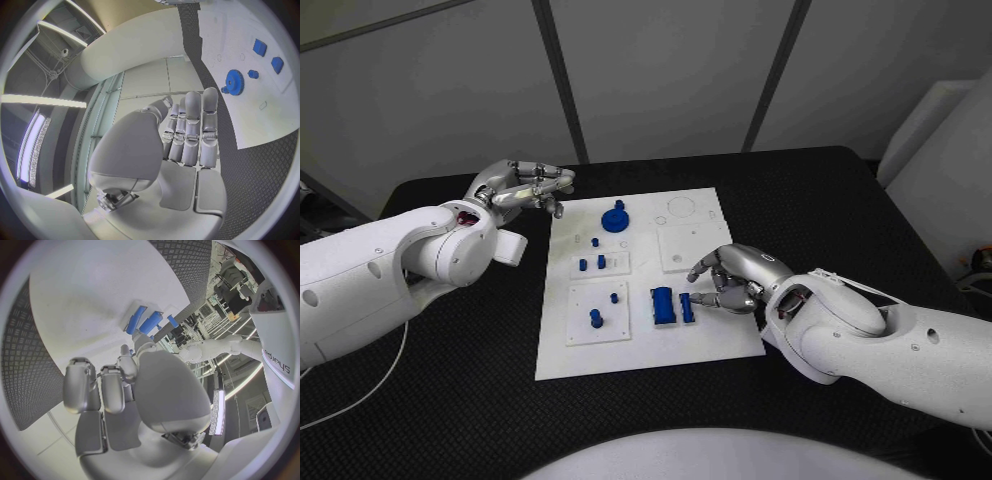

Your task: Assemble the parts on the task board

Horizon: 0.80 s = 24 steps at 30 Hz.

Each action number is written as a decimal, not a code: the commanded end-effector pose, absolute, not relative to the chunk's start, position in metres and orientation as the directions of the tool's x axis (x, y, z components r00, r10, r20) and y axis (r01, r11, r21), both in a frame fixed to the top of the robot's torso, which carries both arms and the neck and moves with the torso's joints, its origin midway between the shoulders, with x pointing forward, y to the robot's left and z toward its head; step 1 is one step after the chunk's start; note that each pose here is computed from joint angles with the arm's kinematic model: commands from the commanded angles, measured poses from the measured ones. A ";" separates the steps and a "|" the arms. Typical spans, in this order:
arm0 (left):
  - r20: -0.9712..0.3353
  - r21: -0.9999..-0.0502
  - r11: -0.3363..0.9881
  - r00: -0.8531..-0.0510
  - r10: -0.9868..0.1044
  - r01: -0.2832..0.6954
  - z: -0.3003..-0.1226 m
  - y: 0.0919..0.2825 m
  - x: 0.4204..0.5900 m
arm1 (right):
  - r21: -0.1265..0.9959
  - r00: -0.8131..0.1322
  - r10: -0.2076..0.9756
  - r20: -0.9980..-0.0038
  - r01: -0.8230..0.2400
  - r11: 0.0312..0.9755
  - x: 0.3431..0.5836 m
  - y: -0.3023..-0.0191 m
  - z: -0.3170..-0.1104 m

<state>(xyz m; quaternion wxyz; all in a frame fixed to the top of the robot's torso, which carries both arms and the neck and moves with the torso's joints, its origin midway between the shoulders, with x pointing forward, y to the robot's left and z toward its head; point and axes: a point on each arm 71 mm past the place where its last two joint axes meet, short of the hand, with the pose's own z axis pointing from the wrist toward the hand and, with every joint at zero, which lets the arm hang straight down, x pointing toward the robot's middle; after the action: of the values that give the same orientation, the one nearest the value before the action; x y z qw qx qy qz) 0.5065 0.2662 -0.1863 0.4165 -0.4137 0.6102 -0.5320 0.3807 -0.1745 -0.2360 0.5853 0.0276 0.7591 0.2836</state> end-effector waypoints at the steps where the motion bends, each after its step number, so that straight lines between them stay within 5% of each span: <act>1: -0.064 -0.995 0.087 -0.322 -0.945 -0.058 -0.185 0.264 0.507 | 0.430 -0.291 0.341 -0.894 -0.340 0.836 0.382 -0.172 -0.235; 24: -0.063 -0.994 0.088 -0.323 -0.944 -0.063 -0.186 0.264 0.507 | 0.418 -0.323 0.315 -0.892 -0.330 0.846 0.387 -0.167 -0.243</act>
<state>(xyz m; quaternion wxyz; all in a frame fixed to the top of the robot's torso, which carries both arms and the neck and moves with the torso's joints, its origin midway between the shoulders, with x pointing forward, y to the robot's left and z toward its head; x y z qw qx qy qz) 0.5072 0.2647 -0.1871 0.4148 -0.4140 0.6113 -0.5319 0.3868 -0.1670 -0.2424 0.5834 0.0022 0.7615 0.2824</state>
